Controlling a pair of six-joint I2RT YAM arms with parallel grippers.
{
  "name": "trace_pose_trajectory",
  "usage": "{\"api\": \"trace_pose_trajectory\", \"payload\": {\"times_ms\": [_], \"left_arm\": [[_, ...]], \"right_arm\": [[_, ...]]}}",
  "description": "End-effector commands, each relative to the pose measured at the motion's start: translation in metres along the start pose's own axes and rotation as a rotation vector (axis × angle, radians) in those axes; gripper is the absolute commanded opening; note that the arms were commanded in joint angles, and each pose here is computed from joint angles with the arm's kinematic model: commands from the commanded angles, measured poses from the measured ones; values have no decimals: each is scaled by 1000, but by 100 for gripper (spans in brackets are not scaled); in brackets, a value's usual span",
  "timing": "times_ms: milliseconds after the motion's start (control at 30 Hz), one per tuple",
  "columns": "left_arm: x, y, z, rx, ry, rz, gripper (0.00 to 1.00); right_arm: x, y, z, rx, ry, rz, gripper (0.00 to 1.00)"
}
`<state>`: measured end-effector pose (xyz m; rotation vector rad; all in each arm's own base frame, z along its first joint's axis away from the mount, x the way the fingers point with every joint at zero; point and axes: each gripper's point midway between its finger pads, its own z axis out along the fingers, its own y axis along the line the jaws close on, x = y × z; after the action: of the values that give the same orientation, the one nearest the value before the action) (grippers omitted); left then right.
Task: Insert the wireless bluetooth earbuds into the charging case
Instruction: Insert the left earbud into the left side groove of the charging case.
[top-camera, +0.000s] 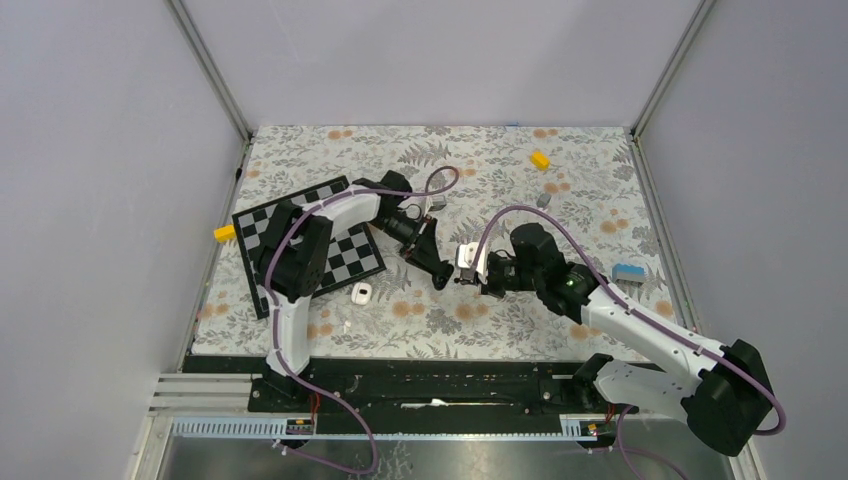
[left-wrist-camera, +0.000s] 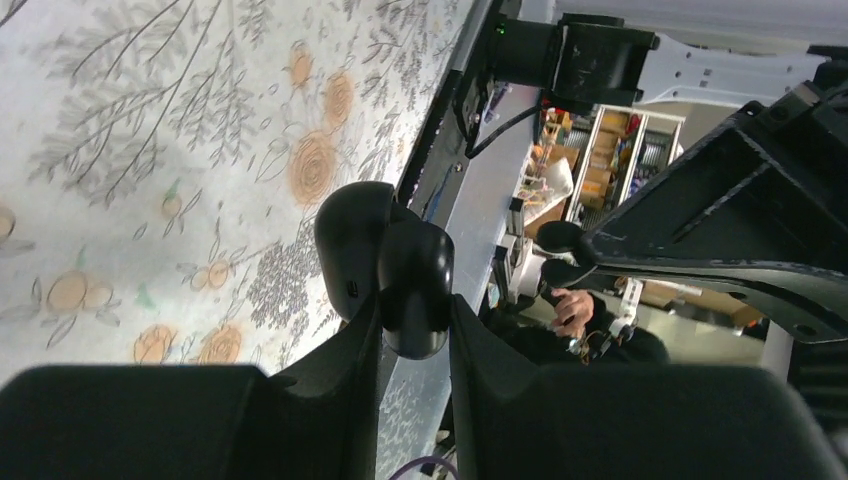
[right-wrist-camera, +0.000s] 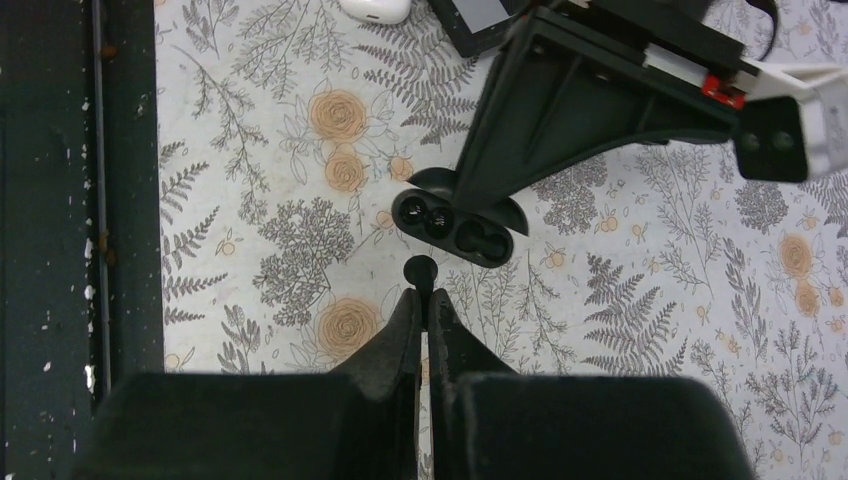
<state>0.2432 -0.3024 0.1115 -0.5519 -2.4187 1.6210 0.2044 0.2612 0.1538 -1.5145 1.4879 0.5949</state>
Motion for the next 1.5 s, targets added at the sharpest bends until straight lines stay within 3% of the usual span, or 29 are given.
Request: {"api": "trace_pose_trajectory", "payload": {"times_ms": [0, 133, 367, 633, 900, 1100, 1467], "left_arm": [[7, -22, 5, 109, 90, 176, 0], [10, -13, 15, 126, 139, 171, 0], [14, -7, 19, 117, 161, 162, 0], [13, 2, 20, 52, 153, 129, 0], [15, -2, 19, 48, 151, 134, 0], [16, -7, 17, 38, 143, 150, 0], [19, -9, 19, 46, 149, 157, 0]], "right_arm": [[-19, 4, -9, -38, -37, -105, 0], [-20, 9, -10, -80, -12, -161, 0], [-1, 18, 3, -170, 143, -210, 0], [11, 40, 14, -291, 133, -343, 0], [16, 30, 26, -180, 150, -522, 0], [14, 25, 33, -141, 125, -567, 0], [14, 27, 51, -187, 140, -641, 0]]}}
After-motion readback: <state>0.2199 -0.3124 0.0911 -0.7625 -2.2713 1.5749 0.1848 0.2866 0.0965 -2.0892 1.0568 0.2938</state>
